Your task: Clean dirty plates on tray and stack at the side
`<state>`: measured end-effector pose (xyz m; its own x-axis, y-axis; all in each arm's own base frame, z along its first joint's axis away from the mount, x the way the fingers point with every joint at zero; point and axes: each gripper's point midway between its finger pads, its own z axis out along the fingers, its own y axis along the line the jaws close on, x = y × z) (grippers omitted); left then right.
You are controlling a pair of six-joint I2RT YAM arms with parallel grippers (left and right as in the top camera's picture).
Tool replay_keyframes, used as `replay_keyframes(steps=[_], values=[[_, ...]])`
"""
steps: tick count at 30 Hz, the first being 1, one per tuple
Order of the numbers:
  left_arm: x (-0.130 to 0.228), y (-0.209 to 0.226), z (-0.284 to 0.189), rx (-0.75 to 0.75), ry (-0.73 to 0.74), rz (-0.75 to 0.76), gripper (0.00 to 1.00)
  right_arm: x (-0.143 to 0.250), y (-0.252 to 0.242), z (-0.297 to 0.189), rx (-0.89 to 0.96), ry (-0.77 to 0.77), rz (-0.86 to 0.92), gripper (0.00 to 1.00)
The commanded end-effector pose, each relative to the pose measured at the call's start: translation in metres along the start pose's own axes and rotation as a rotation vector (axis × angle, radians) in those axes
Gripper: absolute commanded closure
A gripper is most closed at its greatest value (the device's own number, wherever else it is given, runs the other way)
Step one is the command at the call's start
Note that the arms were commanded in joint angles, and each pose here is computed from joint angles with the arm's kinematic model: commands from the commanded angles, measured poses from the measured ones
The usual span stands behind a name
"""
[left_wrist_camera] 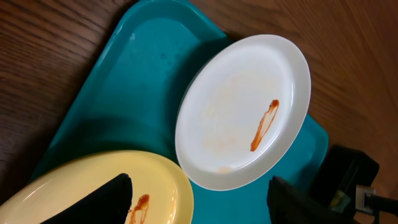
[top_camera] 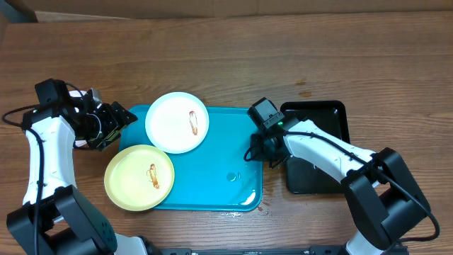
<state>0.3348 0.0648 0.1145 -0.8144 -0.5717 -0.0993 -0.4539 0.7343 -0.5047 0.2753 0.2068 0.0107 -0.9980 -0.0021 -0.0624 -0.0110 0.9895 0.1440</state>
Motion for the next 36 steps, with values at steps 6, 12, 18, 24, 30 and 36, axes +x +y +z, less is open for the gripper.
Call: replay_keyframes(steps=[6,12,18,24,30,36], values=[[-0.013,-0.032,-0.016,0.088,-0.037,0.124,0.27,-0.036,-0.015,-0.049,0.092,0.0,-0.039,0.57],[-0.022,-0.045,-0.035,-0.172,-0.103,0.273,0.27,-0.054,-0.045,-0.094,0.111,0.008,0.022,0.43],[-0.006,-0.051,-0.007,-0.43,-0.096,0.362,0.28,-0.049,-0.102,-0.103,0.149,0.086,0.104,0.34],[-0.011,-0.047,0.026,-0.513,-0.072,0.394,0.25,-0.043,-0.142,-0.106,0.163,0.135,0.215,0.34],[-0.011,-0.031,0.067,-0.44,0.056,0.413,0.25,-0.042,-0.149,-0.107,0.164,0.139,0.24,0.33],[-0.002,-0.025,0.104,-0.372,0.156,0.426,0.29,-0.045,-0.148,-0.106,0.159,0.13,0.239,0.32]])
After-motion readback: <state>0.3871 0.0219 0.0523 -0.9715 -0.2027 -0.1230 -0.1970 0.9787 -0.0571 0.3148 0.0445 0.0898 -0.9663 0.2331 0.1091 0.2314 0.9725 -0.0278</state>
